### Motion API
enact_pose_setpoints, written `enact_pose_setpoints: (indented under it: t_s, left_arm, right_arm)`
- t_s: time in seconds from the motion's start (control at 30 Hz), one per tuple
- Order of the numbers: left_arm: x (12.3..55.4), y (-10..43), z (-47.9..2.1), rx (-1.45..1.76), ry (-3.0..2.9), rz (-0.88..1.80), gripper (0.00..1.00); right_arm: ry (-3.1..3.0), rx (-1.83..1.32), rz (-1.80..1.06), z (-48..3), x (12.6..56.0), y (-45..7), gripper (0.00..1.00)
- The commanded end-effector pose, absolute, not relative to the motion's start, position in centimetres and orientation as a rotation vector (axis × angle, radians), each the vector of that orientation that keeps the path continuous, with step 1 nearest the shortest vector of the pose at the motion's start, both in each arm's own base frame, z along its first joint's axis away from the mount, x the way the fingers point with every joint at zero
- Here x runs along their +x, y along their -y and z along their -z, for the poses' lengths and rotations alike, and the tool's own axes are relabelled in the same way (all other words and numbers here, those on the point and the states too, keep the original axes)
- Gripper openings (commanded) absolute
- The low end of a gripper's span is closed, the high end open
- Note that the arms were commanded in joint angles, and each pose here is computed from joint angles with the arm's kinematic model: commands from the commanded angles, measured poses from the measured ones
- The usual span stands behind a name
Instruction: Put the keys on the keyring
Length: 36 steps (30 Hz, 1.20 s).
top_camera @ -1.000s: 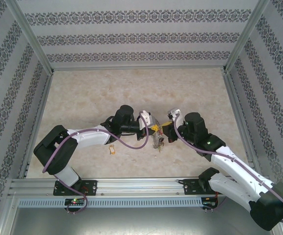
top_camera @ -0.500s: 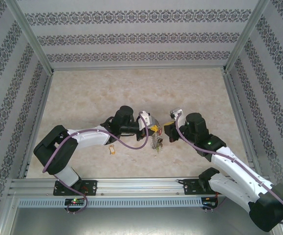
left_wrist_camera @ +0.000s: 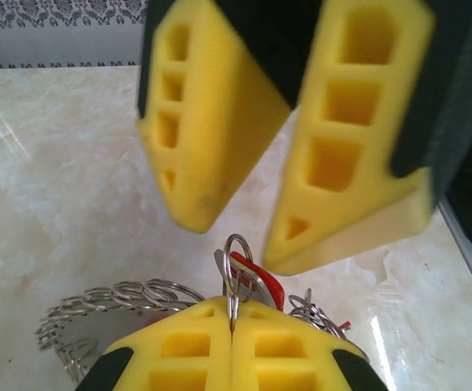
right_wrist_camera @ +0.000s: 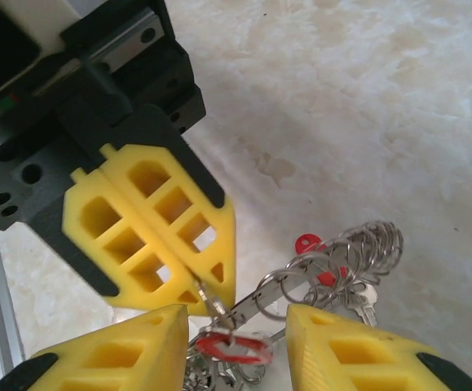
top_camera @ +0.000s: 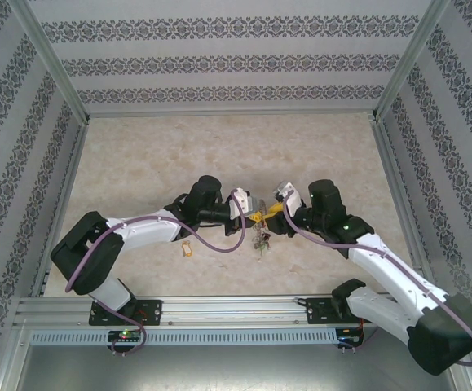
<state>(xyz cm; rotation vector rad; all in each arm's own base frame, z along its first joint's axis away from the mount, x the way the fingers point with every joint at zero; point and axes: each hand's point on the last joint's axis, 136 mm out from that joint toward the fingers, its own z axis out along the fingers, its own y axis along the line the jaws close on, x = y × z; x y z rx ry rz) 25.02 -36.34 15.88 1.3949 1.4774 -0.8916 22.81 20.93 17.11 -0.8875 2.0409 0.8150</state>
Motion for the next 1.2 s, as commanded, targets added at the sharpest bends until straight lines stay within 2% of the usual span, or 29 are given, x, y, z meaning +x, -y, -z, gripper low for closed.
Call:
enact_pose_setpoints:
  t_s: [0.0,0.1,0.33,0.63,1.17]
  left_arm:
    - [23.9,36.7,-17.9,1.439,-1.378,0.901,0.00]
    - [23.8,36.6,-17.9,1.433,-1.381,0.897,0.00]
    - [24.2,36.4,-17.9,1.406,-1.391,0.881,0.00]
    - [24.5,36.4,-18.1,1.384,-1.404,0.871,0.00]
    - [25.0,36.6,-18.6,1.326,-1.408,0.888,0.00]
  right_arm:
    - [-1.988,-0.937,-0.923,-18.8,22.5,-21.9,0.35]
    - [-2.004,-0.932,-0.963,-18.7,22.6,-22.2,0.28]
    - [-2.026,-0.930,-1.013,-18.4,22.0,-22.2,0.23]
    - [-2.048,-0.872,-0.969,-17.8,22.4,-21.3,0.00]
    - [-2.149,-0.728,-0.852,-15.8,23.6,-19.3,0.00]
